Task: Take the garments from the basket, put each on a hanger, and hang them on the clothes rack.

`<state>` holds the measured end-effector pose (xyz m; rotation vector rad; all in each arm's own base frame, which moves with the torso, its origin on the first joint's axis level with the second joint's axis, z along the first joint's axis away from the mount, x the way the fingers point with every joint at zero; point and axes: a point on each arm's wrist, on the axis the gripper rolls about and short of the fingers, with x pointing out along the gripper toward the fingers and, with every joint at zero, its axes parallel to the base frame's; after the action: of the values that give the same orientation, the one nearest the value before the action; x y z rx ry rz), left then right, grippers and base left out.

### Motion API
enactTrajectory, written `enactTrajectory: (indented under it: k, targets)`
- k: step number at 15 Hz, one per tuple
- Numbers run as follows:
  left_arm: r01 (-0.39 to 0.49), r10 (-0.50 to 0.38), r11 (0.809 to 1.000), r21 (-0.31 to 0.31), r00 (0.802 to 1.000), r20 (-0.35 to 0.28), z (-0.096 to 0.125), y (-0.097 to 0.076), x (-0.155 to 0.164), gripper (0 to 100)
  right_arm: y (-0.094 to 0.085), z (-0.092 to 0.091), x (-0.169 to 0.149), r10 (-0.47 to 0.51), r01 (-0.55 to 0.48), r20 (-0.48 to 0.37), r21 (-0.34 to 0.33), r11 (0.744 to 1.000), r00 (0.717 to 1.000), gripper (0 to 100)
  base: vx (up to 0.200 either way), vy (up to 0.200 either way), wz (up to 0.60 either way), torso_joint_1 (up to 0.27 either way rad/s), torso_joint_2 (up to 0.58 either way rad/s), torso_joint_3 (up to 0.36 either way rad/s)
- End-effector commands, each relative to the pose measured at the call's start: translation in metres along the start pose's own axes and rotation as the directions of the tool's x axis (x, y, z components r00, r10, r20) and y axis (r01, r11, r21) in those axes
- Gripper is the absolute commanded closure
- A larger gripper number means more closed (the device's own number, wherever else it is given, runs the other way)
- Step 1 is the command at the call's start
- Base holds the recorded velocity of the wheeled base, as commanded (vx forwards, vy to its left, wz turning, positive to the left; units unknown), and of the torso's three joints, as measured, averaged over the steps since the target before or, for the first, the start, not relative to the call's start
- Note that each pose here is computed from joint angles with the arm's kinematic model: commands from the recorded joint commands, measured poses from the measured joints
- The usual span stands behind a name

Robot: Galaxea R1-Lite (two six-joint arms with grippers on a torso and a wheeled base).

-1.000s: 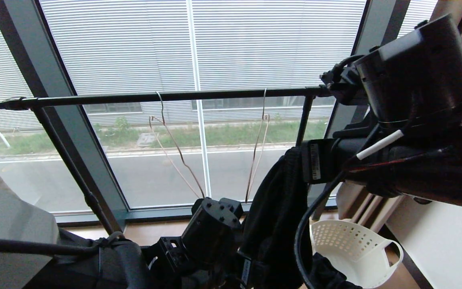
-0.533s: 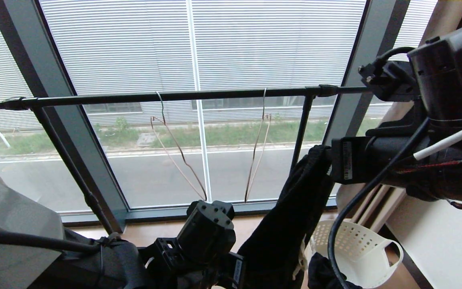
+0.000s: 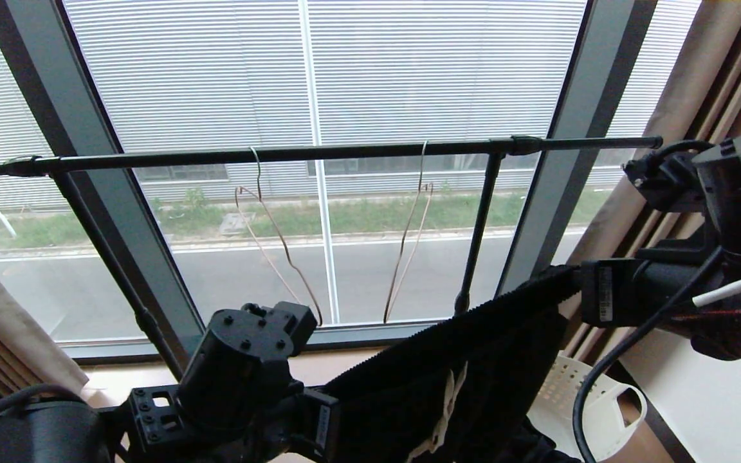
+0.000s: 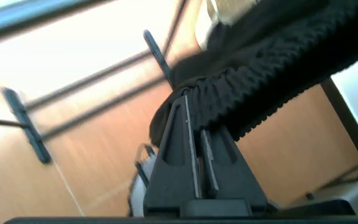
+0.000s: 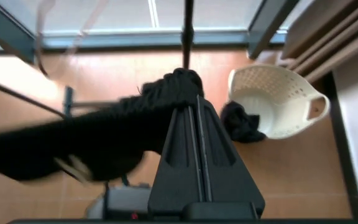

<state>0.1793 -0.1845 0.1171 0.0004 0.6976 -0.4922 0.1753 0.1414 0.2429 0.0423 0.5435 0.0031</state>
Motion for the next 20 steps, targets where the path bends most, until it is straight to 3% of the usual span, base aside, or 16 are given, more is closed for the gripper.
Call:
enactTrajectory:
  k: [1,4,9,11,13,16,20]
  targets:
    - [-0.005,0.005,1.000,-0.005,0.997,0.083,0.013,0.011,-0.020,100,-0.011,-0.012,-0.007,-0.005,0.004,-0.011,-0.015,1.000,1.000,100,0.000,0.000,0.00,0.000,0.00,0.000]
    - [-0.009,0.005,0.999,0.039,0.993,0.119,0.021,0.017,-0.027,100,-0.002,-0.040,-0.011,0.054,-0.059,-0.059,-0.093,0.994,0.997,100,0.000,0.000,0.00,0.000,0.00,0.000]
    - [0.031,-0.038,0.998,0.048,0.986,0.160,0.032,0.015,-0.034,100,-0.002,-0.043,-0.012,0.090,-0.092,-0.019,-0.106,0.990,0.996,100,0.000,0.000,0.00,0.000,0.00,0.000]
    - [0.065,-0.076,0.996,0.062,0.978,0.195,0.046,0.011,-0.035,100,-0.013,-0.048,-0.021,0.101,-0.101,-0.013,-0.174,0.980,0.995,100,0.000,0.000,0.00,0.000,0.00,0.000]
    - [0.093,-0.108,0.993,0.080,0.970,0.216,0.065,0.006,-0.031,100,-0.027,-0.060,-0.036,0.179,-0.176,-0.021,-0.307,0.935,0.984,100,0.000,0.000,0.00,0.000,0.00,0.000]
    - [0.094,-0.116,0.990,0.103,0.965,0.233,0.093,-0.003,-0.021,100,-0.030,-0.068,-0.048,0.271,-0.267,-0.050,-0.417,0.869,0.961,100,0.000,0.000,0.00,0.000,0.00,0.000]
    - [0.092,-0.127,0.986,0.138,0.954,0.270,0.117,-0.011,-0.017,100,-0.011,-0.075,-0.054,0.358,-0.361,-0.100,-0.477,0.802,0.928,100,0.000,0.000,0.00,0.000,0.00,0.000]
